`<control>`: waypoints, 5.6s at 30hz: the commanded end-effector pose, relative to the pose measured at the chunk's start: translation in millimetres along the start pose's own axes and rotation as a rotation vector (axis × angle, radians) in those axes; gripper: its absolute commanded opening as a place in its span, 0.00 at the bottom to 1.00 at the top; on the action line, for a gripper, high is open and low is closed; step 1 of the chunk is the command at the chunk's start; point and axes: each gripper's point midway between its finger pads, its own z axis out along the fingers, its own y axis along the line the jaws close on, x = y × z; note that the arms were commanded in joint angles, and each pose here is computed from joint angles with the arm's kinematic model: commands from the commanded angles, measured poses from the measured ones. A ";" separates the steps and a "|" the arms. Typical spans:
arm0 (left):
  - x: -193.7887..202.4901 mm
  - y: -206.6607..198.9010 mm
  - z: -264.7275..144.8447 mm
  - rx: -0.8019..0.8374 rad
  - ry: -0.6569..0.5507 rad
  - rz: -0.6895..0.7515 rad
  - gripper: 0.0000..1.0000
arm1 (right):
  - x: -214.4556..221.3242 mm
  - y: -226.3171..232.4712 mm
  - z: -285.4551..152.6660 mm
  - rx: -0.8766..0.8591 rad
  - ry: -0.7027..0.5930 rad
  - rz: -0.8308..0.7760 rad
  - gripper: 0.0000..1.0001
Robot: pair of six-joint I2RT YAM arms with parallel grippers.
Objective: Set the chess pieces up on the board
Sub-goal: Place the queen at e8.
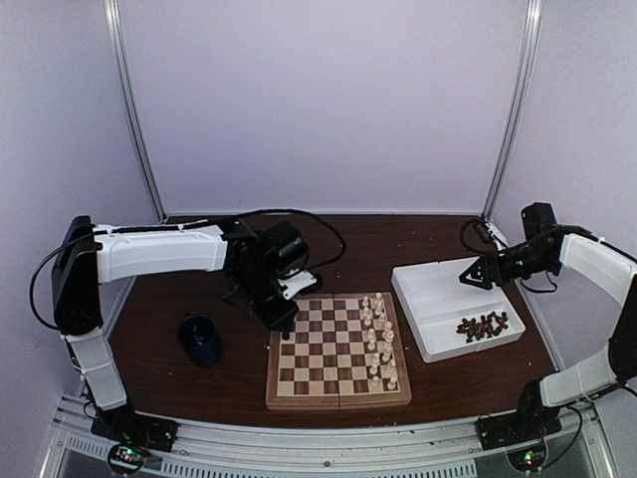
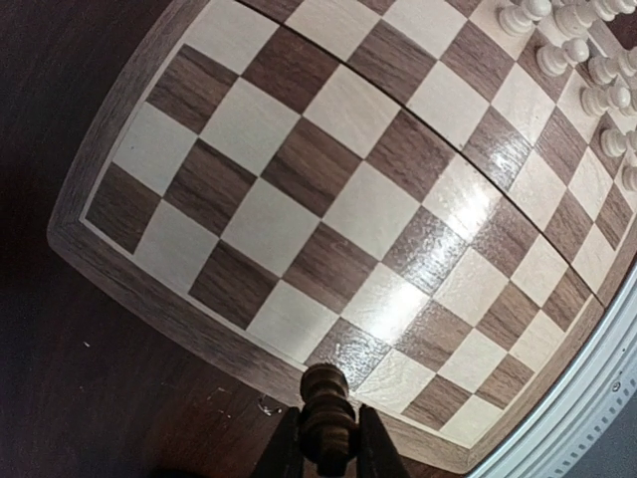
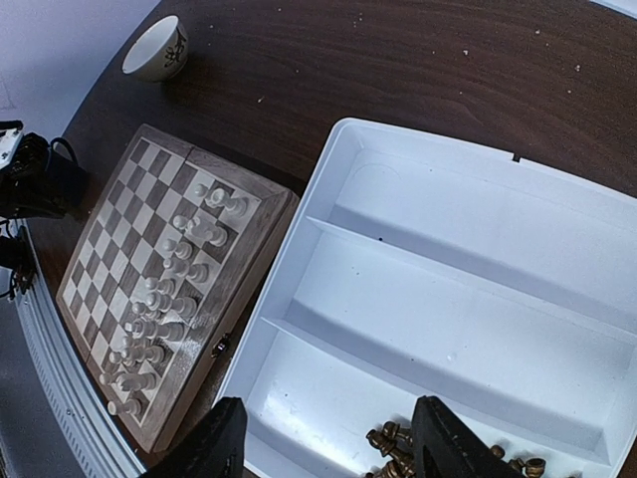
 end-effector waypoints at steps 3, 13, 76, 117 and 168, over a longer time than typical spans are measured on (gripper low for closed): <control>-15.0 4.8 13.3 0.016 -0.013 -0.022 0.10 | 0.8 0.2 -1.2 -0.005 0.004 -0.002 0.61; -17.5 14.3 22.3 0.008 -0.001 -0.041 0.10 | 2.6 -0.9 1.0 -0.008 0.014 0.002 0.61; -5.0 14.6 16.8 0.029 0.012 -0.068 0.26 | 5.3 -1.7 4.8 -0.026 0.033 0.023 0.62; -3.6 12.5 13.2 0.037 0.004 -0.072 0.10 | 5.9 -0.5 4.7 -0.029 0.033 0.025 0.62; -2.6 13.4 7.4 0.028 -0.009 -0.055 0.06 | 6.3 0.0 5.4 -0.037 0.033 0.026 0.62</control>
